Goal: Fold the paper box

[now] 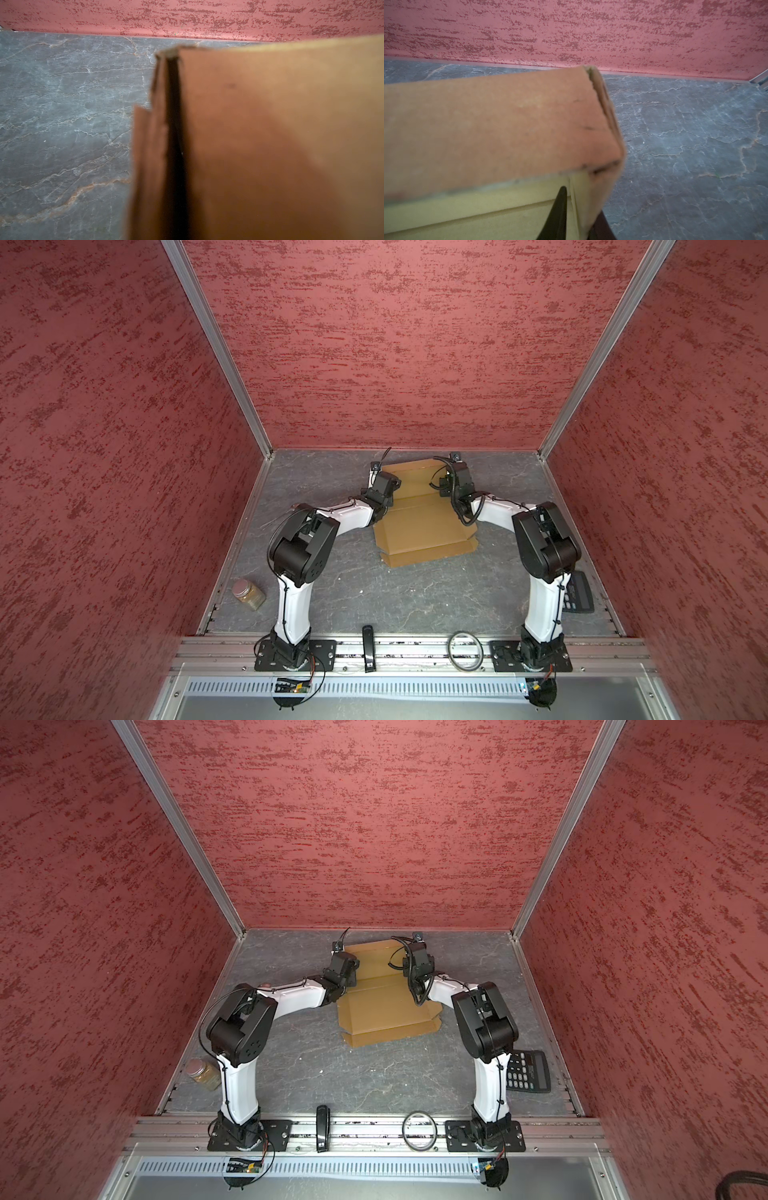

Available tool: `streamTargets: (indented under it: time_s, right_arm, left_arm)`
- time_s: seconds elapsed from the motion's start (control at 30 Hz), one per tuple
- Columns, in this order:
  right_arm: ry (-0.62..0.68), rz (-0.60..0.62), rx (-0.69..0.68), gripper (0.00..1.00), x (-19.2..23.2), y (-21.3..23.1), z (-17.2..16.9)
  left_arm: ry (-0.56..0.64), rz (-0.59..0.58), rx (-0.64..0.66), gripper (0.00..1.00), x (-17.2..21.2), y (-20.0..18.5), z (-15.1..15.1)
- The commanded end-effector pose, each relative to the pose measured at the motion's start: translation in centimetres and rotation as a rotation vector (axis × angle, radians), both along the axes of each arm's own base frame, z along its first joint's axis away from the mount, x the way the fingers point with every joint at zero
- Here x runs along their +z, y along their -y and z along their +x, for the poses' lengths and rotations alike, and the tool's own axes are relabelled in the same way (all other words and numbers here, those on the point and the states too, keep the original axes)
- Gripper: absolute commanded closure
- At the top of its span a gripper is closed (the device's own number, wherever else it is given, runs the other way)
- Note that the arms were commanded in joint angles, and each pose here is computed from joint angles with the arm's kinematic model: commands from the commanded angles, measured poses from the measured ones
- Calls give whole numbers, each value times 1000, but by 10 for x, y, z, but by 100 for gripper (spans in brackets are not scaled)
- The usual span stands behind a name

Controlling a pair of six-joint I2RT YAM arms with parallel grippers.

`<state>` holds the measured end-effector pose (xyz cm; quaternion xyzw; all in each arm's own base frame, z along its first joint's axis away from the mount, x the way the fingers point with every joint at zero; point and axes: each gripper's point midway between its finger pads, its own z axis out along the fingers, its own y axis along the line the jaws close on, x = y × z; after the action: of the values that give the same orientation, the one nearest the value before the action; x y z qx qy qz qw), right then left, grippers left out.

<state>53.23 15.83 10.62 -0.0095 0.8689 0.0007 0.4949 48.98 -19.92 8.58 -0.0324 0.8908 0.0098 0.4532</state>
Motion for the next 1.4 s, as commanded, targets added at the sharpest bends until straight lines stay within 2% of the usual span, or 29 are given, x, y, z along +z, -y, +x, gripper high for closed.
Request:
streamTargets:
  time_s: [0.0, 0.2, 0.43, 0.67, 1.37]
  right_arm:
    - [-79, 41, 119, 79, -27, -46, -15]
    - [-79, 43, 115, 78, -30, -47, -13]
    - [-89, 34, 107, 90, -33, -46, -12]
    - [-92, 23, 106, 95, -33, -45, -13]
    - [-85, 18, 102, 79, -27, -42, -14]
  left_arm:
    - [-113, -45, -162, 100, -30, 40, -18]
    - [-115, -44, -163, 100, -31, 40, -18]
    - [-115, -47, -162, 100, -30, 41, -17]
    - [-114, -49, -160, 100, -29, 41, -17]
    - [-114, -36, -133, 86, -27, 34, -15]
